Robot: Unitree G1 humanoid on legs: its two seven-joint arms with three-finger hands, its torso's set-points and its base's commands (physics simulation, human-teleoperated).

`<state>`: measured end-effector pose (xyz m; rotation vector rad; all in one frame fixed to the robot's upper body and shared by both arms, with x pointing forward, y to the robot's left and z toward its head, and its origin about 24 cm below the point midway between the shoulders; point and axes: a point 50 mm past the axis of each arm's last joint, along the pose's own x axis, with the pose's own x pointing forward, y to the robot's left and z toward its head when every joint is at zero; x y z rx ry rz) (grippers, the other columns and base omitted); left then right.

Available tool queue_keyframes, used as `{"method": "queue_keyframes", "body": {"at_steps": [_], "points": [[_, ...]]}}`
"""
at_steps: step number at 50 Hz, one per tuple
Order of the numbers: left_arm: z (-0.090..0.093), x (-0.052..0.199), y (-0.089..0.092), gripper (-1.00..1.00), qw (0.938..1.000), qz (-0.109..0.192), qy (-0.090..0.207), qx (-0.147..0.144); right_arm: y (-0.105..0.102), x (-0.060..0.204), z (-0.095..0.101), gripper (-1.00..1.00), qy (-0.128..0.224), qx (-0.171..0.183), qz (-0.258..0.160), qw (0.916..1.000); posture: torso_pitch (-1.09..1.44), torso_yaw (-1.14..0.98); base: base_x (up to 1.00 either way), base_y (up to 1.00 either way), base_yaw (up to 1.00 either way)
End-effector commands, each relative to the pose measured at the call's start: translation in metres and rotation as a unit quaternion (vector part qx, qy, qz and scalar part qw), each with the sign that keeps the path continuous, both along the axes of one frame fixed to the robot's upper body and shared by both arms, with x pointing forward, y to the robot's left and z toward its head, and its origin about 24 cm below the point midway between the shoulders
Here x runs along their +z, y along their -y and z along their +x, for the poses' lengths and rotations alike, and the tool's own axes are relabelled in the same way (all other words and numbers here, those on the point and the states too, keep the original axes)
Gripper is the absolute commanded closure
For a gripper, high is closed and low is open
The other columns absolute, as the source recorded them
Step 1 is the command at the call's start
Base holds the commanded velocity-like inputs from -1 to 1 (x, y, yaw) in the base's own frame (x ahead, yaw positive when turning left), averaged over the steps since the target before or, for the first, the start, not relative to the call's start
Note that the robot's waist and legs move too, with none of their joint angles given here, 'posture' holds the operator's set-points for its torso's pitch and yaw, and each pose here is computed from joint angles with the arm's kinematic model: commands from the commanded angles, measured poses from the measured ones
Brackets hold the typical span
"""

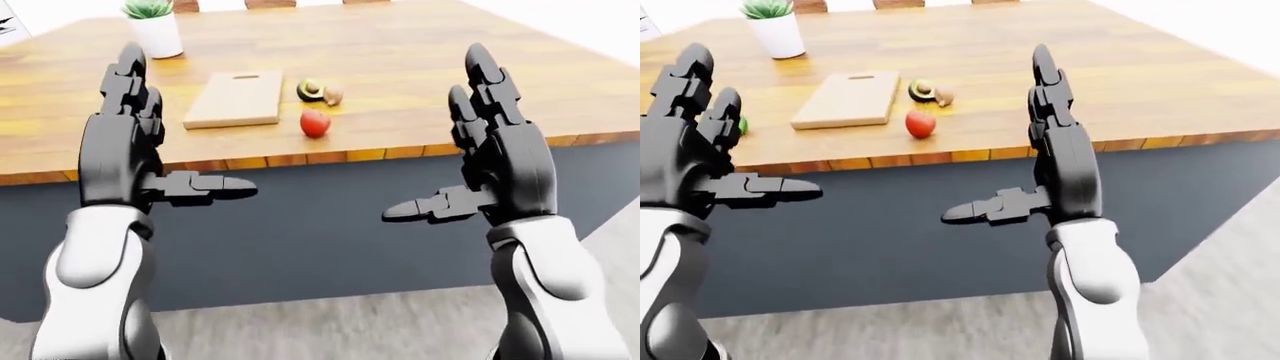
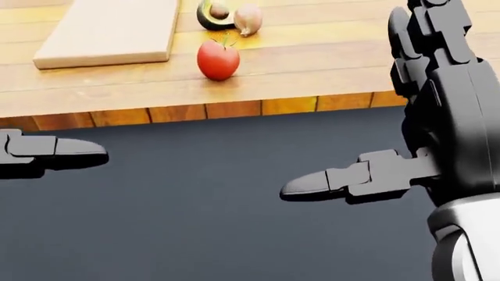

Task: Place the avocado, onion, tomato and bell pepper on the cutting board.

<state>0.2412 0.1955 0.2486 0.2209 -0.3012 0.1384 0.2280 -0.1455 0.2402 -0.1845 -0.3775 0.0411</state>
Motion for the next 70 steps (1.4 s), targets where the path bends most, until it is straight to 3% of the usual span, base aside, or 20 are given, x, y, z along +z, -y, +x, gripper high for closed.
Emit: {"method": "queue_keyframes", "body": {"at_steps": [1,61,70], "points": [[-0.0044,0.0099,-0.0017,-1.00,0.9994,0.007,0.032,0.008,-0.0025,0.0090,-0.0040,-1.00,0.032,0.008,-0.002,0.9995,0.00,0.00,0.06,0.39,0.00],[-0.0066,0.0169,-0.0014,-1.00,0.9988,0.027,0.037,0.016,-0.0054,0.0157,-0.0040,-1.00,0.047,0.019,-0.001,0.9987,0.00,0.00,0.08,0.32,0.00],[-0.0069,0.0154,-0.0007,-1.00,0.9989,0.026,0.037,0.013,-0.0029,0.0168,-0.0032,-1.00,0.048,0.005,0.008,0.9988,0.00,0.00,0.06,0.07,0.00]]}}
